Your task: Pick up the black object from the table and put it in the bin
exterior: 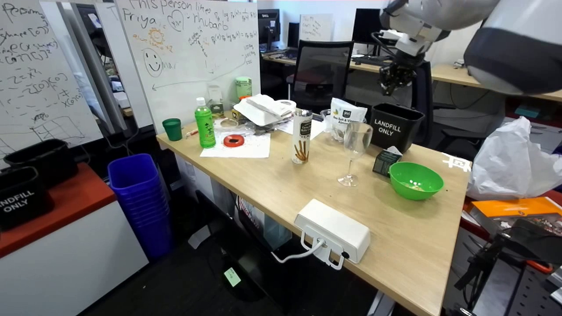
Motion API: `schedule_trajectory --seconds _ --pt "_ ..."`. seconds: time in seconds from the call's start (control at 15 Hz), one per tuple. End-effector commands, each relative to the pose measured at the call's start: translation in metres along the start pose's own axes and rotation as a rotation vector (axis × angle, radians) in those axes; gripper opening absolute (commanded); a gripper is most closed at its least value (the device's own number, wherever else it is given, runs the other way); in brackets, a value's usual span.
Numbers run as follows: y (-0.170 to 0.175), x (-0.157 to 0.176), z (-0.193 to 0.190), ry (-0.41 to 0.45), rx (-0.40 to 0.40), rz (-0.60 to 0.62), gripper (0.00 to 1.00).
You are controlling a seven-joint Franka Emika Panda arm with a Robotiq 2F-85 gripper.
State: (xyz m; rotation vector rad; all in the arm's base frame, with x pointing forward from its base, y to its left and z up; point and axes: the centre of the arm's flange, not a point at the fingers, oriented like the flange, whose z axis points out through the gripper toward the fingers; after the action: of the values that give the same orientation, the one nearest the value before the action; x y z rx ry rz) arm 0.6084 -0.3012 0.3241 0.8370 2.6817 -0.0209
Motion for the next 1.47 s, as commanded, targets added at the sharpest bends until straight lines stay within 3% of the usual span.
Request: schedule_trajectory --seconds 0.0,0.27,0.53,1.4 --pt "-0.015 -0.04 0.018 0.01 0.011 0.187 0.04" --pt "-0.057 -0.027 0.034 0.024 0.047 0.277 0.04" --pt "-0.07 -0.006 0.045 0.05 0.057 0.294 0.04" --pt "-0.023 -0.009 0.076 -0.007 0.019 0.229 0.04"
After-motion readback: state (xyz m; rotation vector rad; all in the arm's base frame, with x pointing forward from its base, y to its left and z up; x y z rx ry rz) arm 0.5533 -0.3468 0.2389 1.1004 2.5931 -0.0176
